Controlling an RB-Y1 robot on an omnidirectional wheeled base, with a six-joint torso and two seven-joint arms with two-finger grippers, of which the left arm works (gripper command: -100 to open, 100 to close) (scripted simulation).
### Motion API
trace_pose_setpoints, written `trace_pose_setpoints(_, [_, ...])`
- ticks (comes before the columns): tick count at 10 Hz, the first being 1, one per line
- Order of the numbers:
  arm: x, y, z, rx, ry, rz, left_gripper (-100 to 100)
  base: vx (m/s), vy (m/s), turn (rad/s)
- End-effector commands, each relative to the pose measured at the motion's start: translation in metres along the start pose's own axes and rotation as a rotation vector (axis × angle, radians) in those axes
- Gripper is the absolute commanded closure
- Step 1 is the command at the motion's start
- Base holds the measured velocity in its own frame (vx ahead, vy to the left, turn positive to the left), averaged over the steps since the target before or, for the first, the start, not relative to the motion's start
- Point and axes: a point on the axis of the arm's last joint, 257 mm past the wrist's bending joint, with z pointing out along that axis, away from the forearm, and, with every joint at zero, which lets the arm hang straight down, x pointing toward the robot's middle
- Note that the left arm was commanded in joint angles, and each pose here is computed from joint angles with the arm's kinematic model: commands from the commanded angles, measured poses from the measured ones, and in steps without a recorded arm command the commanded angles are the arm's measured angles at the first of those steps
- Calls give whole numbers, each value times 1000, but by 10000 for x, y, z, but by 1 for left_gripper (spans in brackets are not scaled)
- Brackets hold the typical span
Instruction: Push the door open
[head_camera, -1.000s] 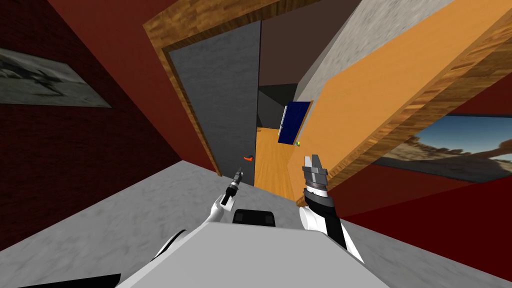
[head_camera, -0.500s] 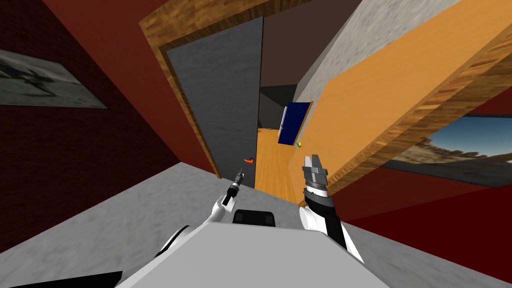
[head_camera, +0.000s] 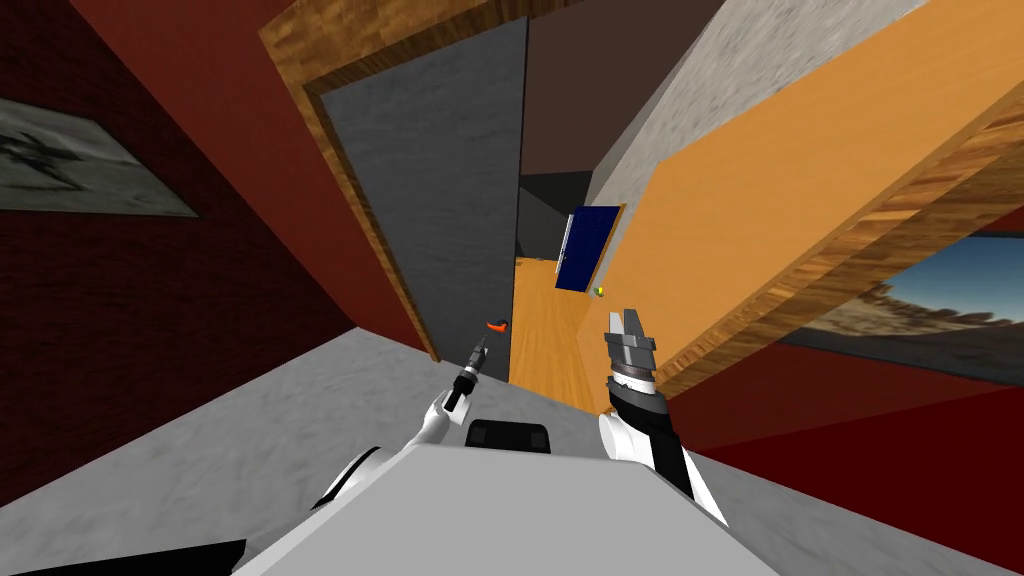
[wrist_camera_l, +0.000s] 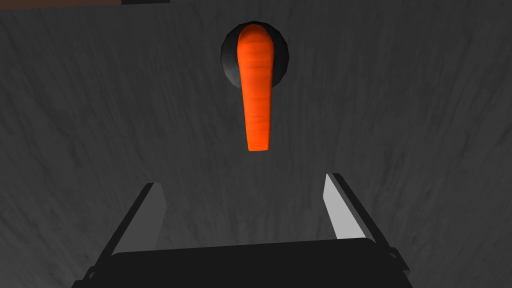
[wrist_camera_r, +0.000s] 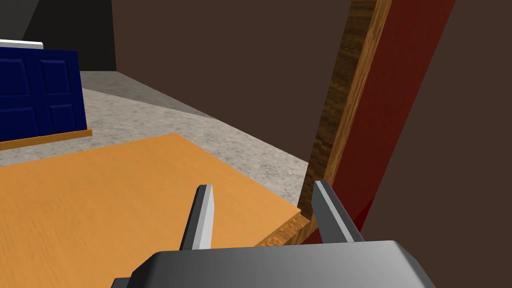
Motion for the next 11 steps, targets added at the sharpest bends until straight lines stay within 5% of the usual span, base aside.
trace_pose_setpoints(1, [-42, 4, 0, -2, -5, 5, -100, 193, -50, -23])
trace_pose_setpoints(8, [-18, 23, 2, -4, -18, -6, -100, 181, -39, -24])
trace_pose_setpoints(9, [-18, 23, 2, -4, -18, -6, 100, -9, 1, 4])
trace_pose_setpoints(11, [-18, 23, 2, -4, -18, -6, 100, -26, 8, -5])
